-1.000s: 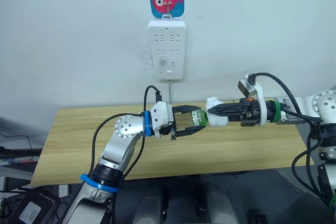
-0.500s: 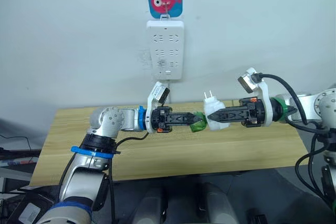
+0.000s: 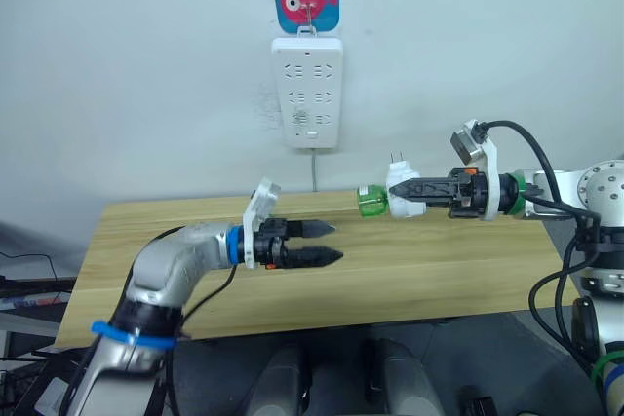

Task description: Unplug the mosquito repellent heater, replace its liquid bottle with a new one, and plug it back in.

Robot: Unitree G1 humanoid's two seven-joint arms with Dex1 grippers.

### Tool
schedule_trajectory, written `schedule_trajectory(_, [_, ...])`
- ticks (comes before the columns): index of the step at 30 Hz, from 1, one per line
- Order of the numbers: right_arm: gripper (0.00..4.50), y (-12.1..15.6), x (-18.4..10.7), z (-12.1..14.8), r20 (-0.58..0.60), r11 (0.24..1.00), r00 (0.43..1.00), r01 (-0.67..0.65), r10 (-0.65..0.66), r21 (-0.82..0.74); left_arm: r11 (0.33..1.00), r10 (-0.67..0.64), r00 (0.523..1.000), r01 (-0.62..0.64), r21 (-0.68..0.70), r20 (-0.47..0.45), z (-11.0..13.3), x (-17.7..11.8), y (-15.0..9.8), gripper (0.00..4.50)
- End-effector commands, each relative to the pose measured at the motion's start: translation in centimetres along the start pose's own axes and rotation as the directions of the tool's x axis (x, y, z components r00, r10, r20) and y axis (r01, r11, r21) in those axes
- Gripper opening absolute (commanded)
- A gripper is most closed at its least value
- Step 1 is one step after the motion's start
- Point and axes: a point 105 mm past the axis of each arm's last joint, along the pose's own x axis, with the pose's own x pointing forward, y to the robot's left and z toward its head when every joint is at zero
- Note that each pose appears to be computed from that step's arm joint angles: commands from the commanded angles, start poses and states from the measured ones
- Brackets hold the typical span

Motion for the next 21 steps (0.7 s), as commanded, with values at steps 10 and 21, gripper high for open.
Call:
schedule_trajectory(10, [3.0, 1.7, 0.4, 0.5, 0.011, 0.997, 0.997, -0.08, 0.079, 0.009, 0.216, 0.112, 0.955, -0.292, 0.932, 0.274, 5.1, 2.9, -0.2, 4.48])
schedule_trajectory(21, [3.0, 2.1, 1.2, 0.5, -0.001, 0.995, 0.995, -0.095, 0.095, 0.003, 0.125, 0.01, 0.968, -0.248, 0.961, 0.249, 5.5, 4.4, -0.2, 4.1])
